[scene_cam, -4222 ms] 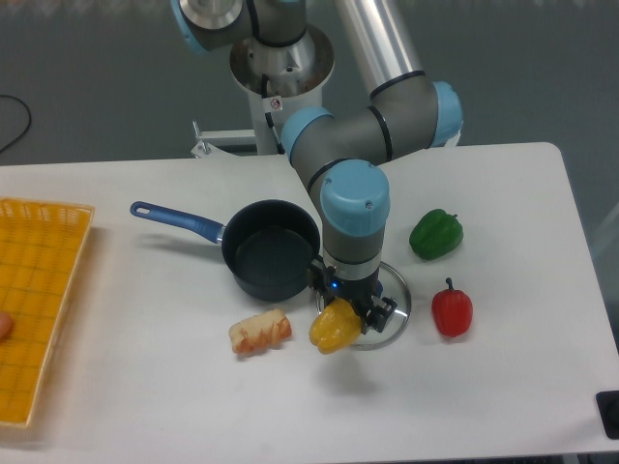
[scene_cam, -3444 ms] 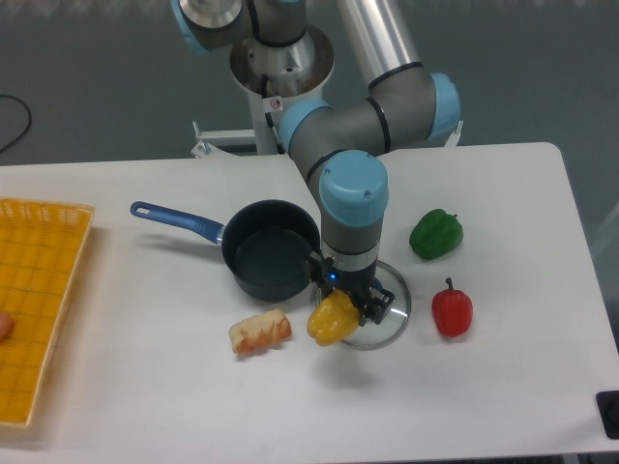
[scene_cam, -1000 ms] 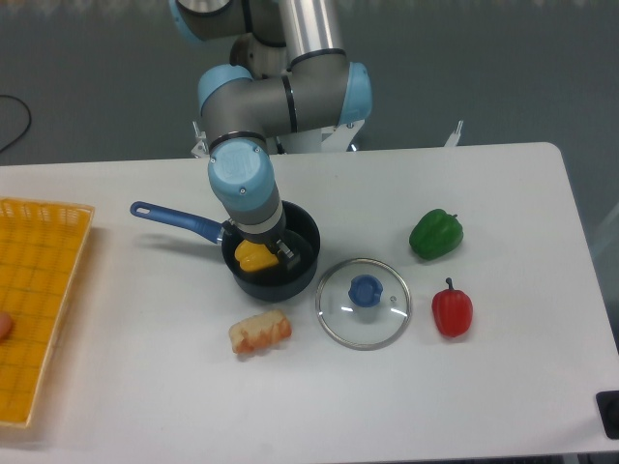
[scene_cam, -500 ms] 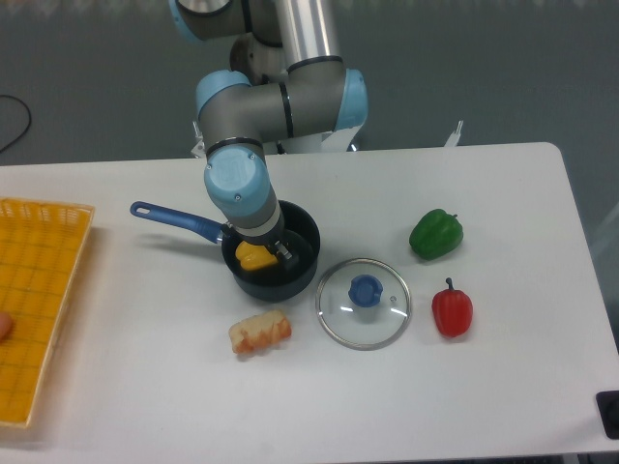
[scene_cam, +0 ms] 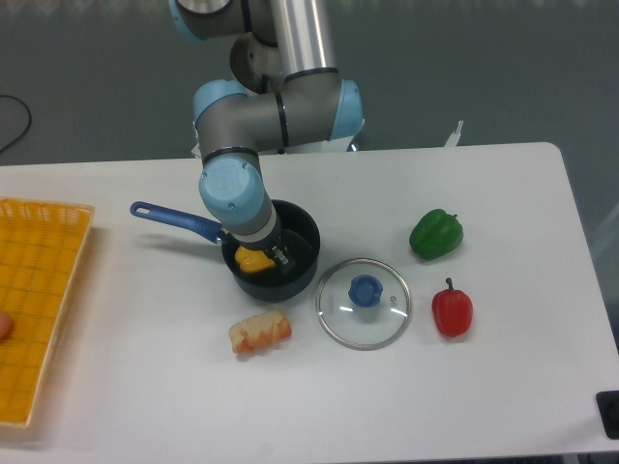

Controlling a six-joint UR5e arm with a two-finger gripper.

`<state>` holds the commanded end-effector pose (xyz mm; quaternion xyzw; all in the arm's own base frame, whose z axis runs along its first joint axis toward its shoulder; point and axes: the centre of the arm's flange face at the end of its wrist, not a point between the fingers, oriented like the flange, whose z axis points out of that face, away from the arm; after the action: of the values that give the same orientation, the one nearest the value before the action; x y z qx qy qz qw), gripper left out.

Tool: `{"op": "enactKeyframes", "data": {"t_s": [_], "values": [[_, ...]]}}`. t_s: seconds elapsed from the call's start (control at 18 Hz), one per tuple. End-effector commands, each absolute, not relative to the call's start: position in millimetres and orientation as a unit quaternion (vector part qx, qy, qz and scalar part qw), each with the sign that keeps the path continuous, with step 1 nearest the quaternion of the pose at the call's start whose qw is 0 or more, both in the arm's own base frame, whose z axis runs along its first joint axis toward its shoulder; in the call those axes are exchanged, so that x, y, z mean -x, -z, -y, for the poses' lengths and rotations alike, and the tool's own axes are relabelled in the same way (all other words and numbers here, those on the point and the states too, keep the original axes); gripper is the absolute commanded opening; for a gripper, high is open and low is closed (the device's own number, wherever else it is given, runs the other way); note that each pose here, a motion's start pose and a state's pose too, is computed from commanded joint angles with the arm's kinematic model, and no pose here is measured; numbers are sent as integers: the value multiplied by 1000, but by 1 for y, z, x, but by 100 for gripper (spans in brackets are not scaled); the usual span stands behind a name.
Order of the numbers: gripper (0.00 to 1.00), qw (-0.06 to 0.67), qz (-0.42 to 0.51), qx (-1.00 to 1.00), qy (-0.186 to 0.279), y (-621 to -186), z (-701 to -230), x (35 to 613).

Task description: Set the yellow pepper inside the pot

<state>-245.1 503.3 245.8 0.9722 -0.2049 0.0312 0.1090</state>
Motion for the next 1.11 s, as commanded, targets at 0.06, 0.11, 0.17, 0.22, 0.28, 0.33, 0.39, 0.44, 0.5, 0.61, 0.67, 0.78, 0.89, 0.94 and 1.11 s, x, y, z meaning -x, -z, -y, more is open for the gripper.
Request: {"op": "enactKeyframes", "data": {"t_s": [0.06,0.11,0.17,0.22,0.28,0.33,0.39,0.44,0.5,0.61,0.67,0.78,0.89,0.94,1.11], "values": [[61,108,204,-972,-31,-246,-503,246],[63,108,204,-972,-31,-246,-503,246],[70,108,206,-972,-31,-246,-504,245],[74,107,206,-972,-30,-248,-504,246],[75,107,204,-973,-30,-248,-504,247],[76,107,205,-973,-28,-249,-505,247],[80,108,205,-972,-27,-249,-505,247],[87,111,205,-972,-25,-249,-505,247],[89,117,206,-971,-21,-248,-504,249],[89,119,206,-971,-19,-248,-504,248],[89,119,206,-971,-18,-249,-504,248],[90,117,204,-972,-16,-251,-505,250],[98,112,198,-974,-8,-258,-510,253],[99,108,188,-976,-4,-263,-512,255],[100,93,154,-984,11,-276,-520,262]]}}
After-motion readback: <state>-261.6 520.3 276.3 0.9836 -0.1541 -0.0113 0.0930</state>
